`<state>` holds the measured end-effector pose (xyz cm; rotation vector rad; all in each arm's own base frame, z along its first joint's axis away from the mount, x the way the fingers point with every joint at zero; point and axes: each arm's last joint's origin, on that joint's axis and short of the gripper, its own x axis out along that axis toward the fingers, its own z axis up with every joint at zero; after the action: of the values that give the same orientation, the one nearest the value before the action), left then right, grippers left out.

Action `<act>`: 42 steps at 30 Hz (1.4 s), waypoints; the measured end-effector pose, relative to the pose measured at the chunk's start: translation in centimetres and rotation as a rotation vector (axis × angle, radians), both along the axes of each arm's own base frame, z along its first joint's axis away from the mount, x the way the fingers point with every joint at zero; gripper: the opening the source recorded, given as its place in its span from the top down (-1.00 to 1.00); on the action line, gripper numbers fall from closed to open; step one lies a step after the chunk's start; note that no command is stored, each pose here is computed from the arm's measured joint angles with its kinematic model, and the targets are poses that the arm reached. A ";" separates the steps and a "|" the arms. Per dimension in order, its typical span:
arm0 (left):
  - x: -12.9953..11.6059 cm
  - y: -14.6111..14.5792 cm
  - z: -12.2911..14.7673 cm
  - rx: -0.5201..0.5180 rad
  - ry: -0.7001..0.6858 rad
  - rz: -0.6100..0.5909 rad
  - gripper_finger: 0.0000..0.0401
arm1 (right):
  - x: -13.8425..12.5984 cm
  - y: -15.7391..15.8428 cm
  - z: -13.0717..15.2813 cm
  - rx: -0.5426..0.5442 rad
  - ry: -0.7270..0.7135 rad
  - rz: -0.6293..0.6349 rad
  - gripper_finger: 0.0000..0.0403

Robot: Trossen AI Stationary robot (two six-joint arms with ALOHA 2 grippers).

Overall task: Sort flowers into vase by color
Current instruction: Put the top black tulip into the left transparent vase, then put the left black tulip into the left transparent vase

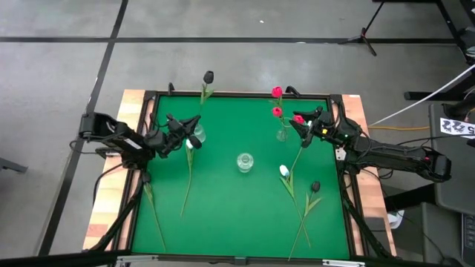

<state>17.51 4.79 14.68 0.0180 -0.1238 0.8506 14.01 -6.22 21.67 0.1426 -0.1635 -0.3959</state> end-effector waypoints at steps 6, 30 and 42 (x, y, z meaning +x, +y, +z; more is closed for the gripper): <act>0.1 0.0 -0.5 -0.031 0.000 0.007 1.00 | 0.0 0.0 0.0 -0.019 0.008 -0.003 -0.14; 0.3 -0.7 -1.3 -0.038 0.099 -0.032 0.22 | 0.0 0.1 0.0 -0.027 0.011 0.023 -0.14; -0.1 -1.1 0.4 0.042 0.070 -0.007 -0.21 | 0.0 0.1 0.0 -0.028 0.010 0.024 -0.14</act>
<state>17.42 3.69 15.10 0.0869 -0.0756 0.8394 14.04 -6.14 21.68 0.1149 -0.1573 -0.3706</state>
